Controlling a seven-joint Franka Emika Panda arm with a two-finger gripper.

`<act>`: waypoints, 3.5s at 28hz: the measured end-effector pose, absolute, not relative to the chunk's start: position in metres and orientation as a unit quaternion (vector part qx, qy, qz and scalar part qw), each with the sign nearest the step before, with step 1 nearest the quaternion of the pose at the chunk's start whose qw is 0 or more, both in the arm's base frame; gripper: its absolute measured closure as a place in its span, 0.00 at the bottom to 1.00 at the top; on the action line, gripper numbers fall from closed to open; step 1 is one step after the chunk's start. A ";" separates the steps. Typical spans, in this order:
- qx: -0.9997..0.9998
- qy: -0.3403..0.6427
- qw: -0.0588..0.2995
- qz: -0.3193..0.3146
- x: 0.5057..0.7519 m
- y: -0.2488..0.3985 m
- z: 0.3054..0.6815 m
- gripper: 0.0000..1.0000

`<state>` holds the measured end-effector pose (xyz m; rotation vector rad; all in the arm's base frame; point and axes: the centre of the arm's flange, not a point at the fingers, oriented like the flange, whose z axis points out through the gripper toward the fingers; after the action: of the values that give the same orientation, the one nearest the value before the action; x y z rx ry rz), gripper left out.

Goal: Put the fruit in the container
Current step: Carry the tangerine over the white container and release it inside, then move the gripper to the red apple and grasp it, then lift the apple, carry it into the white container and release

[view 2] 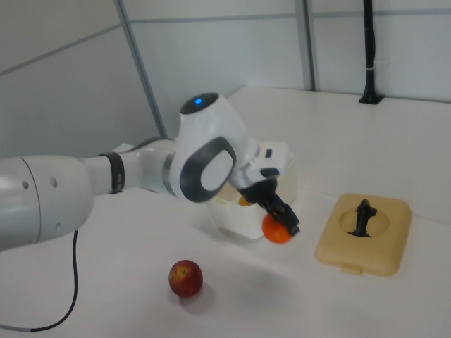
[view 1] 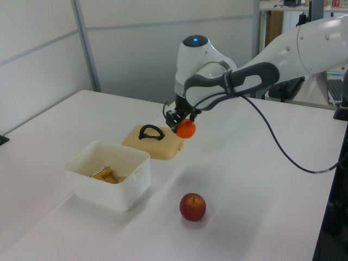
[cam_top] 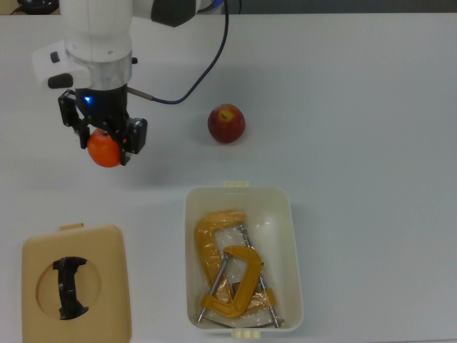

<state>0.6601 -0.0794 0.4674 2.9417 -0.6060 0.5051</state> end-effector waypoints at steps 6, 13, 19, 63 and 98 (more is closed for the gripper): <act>0.953 -0.234 0.019 0.190 0.671 -0.028 0.490 0.23; 0.934 -0.283 -0.010 0.218 0.686 0.020 0.494 0.23; 0.913 -0.309 -0.007 0.265 0.706 0.050 0.481 0.23; 0.999 -0.003 0.034 -0.029 0.611 0.086 0.448 0.00; 0.992 0.088 0.088 -0.013 0.565 0.122 0.331 0.10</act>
<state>0.5645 0.1224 0.3311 2.9531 0.2633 -0.0392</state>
